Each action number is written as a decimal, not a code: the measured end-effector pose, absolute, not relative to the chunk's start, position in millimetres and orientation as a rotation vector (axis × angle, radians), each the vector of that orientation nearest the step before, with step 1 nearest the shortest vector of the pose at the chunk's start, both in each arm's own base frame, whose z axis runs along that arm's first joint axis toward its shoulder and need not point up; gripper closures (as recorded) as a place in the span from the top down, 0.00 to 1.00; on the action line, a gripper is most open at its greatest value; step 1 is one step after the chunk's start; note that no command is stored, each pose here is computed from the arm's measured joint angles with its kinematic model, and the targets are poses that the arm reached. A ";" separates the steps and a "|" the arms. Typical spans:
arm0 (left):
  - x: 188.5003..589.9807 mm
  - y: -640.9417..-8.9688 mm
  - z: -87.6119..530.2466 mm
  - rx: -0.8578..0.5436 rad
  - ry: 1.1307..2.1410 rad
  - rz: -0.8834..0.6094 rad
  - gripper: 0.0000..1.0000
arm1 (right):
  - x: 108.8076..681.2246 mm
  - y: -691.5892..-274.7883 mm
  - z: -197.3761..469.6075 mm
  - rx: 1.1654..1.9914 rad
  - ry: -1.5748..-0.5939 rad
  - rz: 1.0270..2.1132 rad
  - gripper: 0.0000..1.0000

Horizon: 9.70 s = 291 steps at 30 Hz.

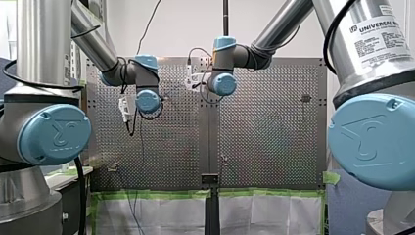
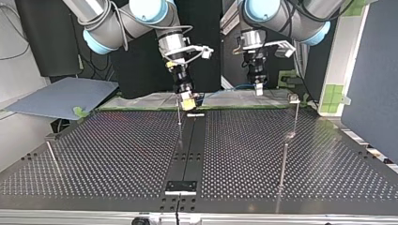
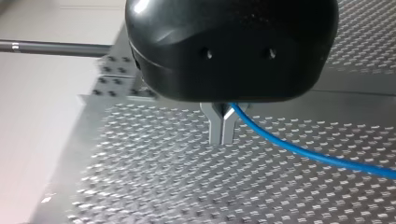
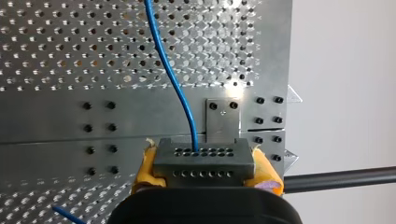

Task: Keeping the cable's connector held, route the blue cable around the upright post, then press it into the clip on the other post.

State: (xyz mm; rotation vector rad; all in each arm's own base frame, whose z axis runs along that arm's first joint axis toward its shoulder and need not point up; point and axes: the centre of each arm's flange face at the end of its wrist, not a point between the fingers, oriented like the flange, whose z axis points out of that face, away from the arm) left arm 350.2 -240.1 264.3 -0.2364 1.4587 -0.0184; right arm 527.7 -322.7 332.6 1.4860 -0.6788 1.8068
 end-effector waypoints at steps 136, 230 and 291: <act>574.4 -101.6 344.3 -0.343 1.451 -0.282 0.55 | 614.7 -438.9 275.8 1.780 -0.690 1.621 0.00; 571.2 -121.2 315.4 -0.397 1.543 -0.328 0.99 | 459.1 -435.8 -254.0 1.937 -1.087 1.165 0.00; 555.7 -85.9 327.1 -0.790 1.387 -0.631 0.99 | 457.3 -437.1 -255.6 1.942 -1.084 1.167 0.00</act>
